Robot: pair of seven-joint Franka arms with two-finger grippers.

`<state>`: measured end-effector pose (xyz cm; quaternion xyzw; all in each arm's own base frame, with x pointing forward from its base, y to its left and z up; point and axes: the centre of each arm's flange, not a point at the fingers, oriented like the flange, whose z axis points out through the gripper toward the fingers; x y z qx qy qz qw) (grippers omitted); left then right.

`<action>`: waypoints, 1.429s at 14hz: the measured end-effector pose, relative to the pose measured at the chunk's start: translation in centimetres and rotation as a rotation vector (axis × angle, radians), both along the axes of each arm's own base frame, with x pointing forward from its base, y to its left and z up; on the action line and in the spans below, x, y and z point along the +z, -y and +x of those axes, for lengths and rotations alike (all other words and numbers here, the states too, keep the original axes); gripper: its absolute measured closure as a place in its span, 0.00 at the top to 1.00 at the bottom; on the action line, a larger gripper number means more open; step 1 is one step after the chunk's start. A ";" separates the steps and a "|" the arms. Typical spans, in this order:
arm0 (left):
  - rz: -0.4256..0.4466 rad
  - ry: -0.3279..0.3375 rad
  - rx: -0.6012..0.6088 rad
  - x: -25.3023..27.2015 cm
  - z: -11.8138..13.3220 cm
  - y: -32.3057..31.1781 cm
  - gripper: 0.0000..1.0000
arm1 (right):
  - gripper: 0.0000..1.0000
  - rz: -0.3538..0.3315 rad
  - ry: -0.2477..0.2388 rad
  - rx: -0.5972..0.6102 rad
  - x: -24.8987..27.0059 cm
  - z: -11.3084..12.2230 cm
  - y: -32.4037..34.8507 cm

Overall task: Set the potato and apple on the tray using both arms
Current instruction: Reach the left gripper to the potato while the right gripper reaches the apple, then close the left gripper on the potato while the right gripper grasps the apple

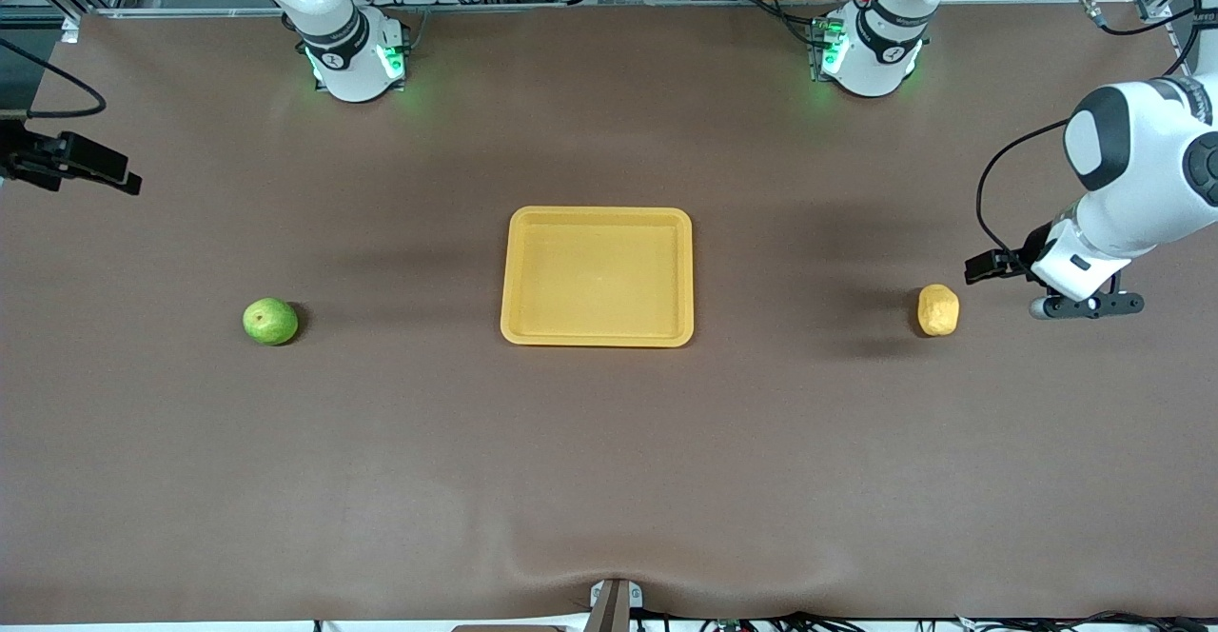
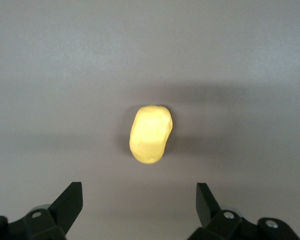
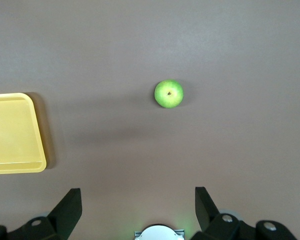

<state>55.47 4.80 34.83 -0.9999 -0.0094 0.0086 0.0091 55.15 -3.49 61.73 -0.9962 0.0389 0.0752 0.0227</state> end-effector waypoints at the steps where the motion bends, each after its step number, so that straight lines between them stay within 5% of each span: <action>1: -0.001 0.006 -0.007 -0.5 0.1 0.0 1.00 | 1.00 0.003 -0.017 0.008 -1.0 0.6 -0.5; 8: -0.017 0.055 -0.019 -6.6 0.7 0.2 1.00 | 1.00 -0.005 -0.166 0.127 -12.9 6.6 -8.1; 13: -0.026 0.047 -0.046 -9.3 0.8 0.3 1.00 | 1.00 -0.012 -0.123 0.136 -16.6 9.4 -9.1; 20: -0.038 0.034 -0.055 -12.5 0.7 0.4 0.94 | 1.00 -0.021 -0.157 0.034 -23.9 10.3 -2.4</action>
